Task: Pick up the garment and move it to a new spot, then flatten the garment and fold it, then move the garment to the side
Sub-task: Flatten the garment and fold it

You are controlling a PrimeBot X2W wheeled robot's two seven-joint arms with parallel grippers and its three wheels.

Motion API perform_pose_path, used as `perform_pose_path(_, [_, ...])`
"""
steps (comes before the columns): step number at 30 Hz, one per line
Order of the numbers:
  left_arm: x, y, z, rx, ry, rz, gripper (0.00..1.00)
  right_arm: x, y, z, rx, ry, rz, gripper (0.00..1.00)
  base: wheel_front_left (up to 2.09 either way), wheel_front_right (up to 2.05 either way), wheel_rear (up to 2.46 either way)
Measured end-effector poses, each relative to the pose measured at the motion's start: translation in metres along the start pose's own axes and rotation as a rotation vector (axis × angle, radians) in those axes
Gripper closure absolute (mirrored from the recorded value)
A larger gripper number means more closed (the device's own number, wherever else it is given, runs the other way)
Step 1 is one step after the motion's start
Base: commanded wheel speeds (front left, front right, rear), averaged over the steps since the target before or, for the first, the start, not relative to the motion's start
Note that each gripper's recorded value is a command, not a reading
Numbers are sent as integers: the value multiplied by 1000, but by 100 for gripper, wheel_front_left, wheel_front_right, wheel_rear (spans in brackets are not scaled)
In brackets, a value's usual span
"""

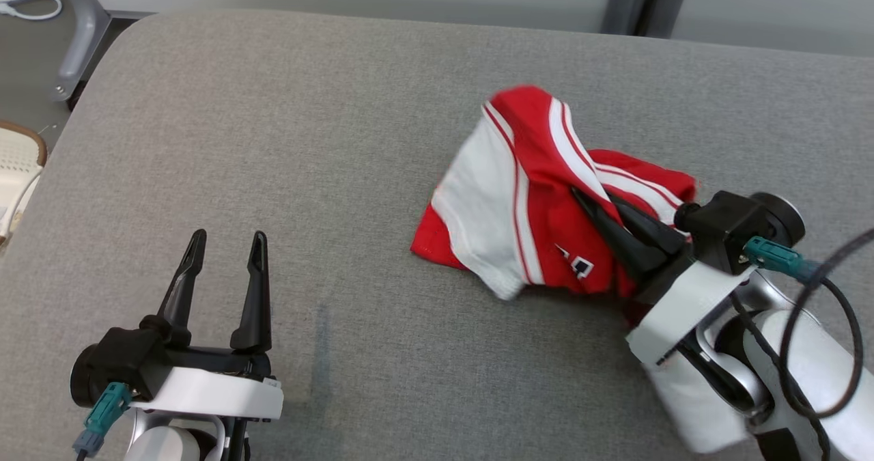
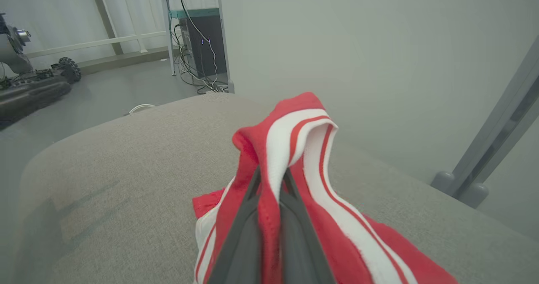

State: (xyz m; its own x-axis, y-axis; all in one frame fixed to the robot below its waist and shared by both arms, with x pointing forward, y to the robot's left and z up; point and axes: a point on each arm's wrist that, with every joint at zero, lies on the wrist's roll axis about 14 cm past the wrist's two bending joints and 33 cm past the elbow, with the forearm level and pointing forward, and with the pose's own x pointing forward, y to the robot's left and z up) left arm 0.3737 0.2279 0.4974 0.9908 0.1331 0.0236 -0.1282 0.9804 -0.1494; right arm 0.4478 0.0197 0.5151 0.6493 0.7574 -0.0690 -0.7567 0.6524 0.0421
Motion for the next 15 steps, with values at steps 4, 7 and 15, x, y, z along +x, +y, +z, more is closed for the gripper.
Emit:
perform_pose_path(4, [2,-5,2,-2,-8,-19,0,2,15,51,-16,-160,22,100,0,0,0])
perform_pose_path(7, [3,-10,4,-2,-17,-34,0,2,31,96,0,-304,52,100,0,0,0])
perform_pose_path(15, [5,-25,2,-8,-16,-86,0,-30,9,191,66,-631,-47,100,0,0,0])
